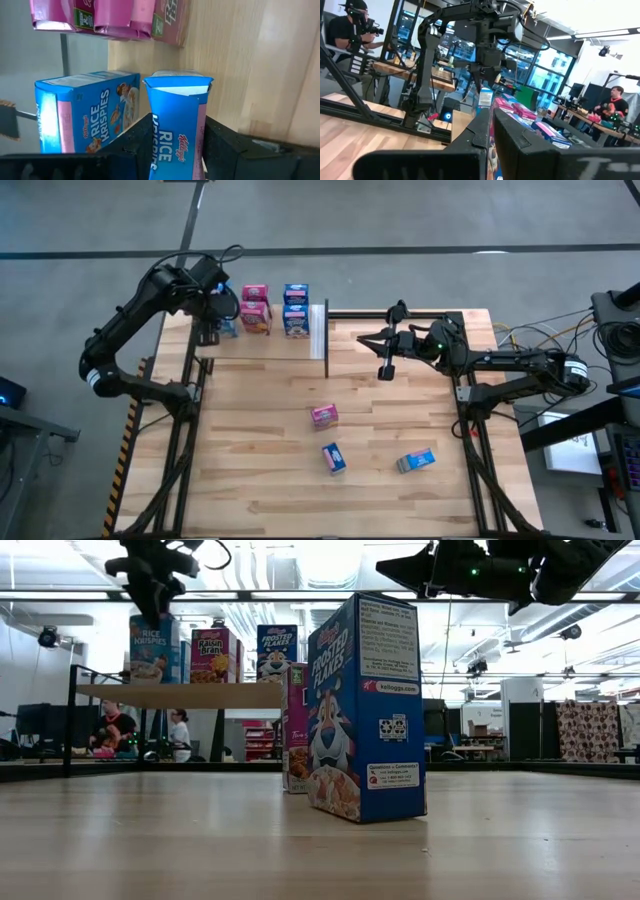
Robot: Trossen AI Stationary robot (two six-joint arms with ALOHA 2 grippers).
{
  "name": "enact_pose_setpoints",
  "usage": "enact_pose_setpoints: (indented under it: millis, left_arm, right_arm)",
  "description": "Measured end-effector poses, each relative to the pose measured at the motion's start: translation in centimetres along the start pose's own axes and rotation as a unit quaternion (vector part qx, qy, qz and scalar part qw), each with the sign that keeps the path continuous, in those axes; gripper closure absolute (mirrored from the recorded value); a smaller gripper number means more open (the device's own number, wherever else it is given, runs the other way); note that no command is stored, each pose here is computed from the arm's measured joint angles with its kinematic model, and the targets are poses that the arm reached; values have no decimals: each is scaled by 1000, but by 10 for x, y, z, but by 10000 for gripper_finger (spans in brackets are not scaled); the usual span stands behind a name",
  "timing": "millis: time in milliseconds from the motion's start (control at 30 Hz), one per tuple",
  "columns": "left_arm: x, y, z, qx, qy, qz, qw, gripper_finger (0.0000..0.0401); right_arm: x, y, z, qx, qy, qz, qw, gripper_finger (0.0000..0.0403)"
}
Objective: Stack cereal on shelf
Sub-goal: Put the left light blue cereal box on the shelf
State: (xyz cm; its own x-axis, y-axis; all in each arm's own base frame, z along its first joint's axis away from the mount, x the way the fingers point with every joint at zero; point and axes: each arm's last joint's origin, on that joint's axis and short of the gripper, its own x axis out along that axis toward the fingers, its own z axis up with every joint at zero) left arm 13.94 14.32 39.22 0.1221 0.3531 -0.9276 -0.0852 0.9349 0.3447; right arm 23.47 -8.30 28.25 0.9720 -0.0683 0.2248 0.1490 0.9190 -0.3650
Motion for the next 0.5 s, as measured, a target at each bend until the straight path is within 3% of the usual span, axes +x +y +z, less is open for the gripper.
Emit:
enact_pose_setpoints:
  millis: [267,500]
  left_arm:
    - [0,0,0,-22,1,1,1000,275]
    - [0,0,0,-22,3,4,1000,242]
  right_arm:
    - [0,1,-2,3,8,3,1000,390]
    - [0,1,-2,7,10,3,1000,390]
